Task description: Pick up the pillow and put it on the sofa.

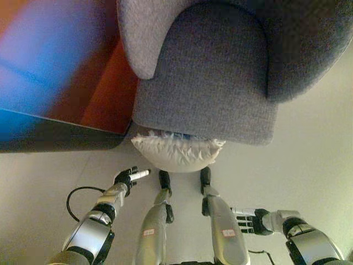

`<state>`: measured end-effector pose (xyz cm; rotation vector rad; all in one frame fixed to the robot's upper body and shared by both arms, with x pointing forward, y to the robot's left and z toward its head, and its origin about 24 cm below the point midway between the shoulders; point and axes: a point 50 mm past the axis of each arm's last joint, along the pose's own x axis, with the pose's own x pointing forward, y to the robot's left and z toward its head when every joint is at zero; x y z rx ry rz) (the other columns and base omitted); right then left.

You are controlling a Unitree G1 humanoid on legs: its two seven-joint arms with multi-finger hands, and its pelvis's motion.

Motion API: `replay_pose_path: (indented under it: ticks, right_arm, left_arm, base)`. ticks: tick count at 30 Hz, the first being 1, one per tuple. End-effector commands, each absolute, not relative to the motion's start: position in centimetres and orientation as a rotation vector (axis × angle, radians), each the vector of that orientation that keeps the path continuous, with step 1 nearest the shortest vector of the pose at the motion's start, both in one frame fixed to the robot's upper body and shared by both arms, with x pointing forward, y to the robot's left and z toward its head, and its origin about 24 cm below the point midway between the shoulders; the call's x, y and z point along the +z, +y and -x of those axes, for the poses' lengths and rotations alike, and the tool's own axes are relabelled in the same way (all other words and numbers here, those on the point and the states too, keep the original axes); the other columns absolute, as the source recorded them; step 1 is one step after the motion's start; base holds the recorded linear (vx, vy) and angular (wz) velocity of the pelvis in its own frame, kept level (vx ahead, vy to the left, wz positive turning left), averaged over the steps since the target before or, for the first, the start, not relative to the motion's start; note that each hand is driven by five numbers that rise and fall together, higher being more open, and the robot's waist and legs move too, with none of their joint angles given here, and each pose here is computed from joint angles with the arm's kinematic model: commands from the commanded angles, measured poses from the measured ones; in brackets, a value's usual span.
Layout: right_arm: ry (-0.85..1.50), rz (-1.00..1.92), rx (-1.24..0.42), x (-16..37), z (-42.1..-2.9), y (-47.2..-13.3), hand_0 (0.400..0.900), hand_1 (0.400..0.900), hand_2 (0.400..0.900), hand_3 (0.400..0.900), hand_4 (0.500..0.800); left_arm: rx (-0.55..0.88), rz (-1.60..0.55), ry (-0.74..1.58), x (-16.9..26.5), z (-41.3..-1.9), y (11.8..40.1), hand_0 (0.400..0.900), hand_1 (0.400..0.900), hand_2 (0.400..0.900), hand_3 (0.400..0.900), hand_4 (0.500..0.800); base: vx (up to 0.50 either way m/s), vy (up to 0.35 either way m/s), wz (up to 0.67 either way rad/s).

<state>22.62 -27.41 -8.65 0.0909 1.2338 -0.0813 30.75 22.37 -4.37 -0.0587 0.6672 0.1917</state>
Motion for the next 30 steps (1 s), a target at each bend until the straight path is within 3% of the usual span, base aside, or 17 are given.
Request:
replay_pose_path:
  ticks: [1,17,30]
  right_arm:
    - [1.348,-0.113,-0.095,-9.4,-21.1,-27.2,0.9,0.9,0.9,0.9,0.8]
    - [1.245,-0.217,-0.127,-6.6,-25.5,-25.8,0.9,0.9,0.9,0.9,0.8]
    - [1.242,-0.24,-0.118,-6.0,-26.2,-25.7,0.9,0.9,0.9,0.9,0.8]
  left_arm:
    - [0.309,0.134,0.605,-3.3,-31.2,24.2,0.9,0.9,0.9,0.9,0.8]
    - [0.392,0.278,0.372,4.5,-36.8,24.2,0.9,0.9,0.9,0.9,0.8]
    - [0.391,0.313,0.267,9.2,-39.1,24.2,0.9,0.9,0.9,0.9,0.8]
  base:
    - [-0.011,0.039,-0.04]
    - [0.016,0.025,-0.09]
    - [0.065,0.012,-0.09]
